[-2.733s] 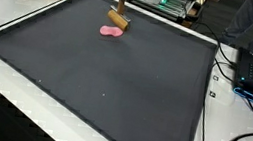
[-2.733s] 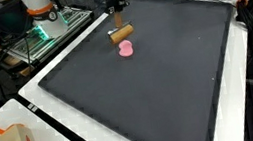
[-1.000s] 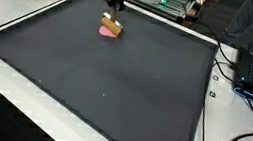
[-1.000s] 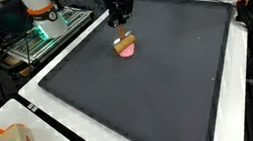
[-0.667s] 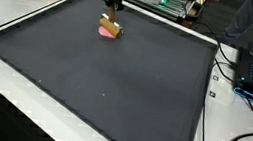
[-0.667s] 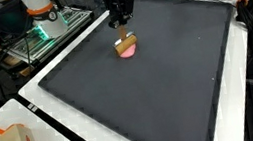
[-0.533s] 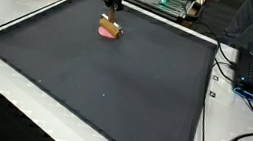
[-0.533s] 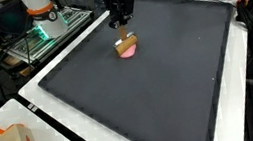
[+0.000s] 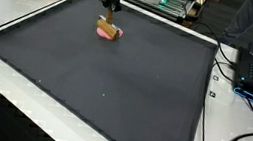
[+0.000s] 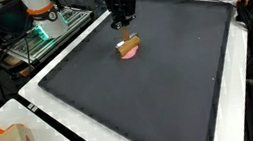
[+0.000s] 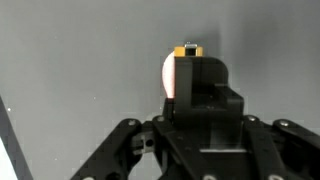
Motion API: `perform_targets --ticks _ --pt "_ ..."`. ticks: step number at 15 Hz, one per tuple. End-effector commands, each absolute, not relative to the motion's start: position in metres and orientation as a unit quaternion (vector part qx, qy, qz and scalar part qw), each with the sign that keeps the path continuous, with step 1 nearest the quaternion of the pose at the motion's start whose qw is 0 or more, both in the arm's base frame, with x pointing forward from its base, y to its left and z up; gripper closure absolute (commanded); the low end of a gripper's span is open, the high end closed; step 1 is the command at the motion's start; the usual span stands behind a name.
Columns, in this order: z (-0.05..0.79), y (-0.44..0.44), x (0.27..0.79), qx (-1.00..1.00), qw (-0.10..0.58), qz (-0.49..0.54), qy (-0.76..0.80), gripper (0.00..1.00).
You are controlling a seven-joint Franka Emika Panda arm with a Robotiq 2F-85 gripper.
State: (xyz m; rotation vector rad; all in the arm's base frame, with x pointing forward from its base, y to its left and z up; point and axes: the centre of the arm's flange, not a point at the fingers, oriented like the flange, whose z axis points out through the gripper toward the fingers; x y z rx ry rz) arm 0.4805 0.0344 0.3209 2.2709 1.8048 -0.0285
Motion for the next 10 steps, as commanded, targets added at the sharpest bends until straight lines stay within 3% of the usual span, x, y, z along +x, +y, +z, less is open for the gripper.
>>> perform_targets --ticks 1,10 --pt "0.2800 0.0236 0.4954 0.783 0.118 0.011 0.610 0.76" --pt "0.2870 0.0222 0.4964 0.784 0.123 0.031 0.608 0.76"
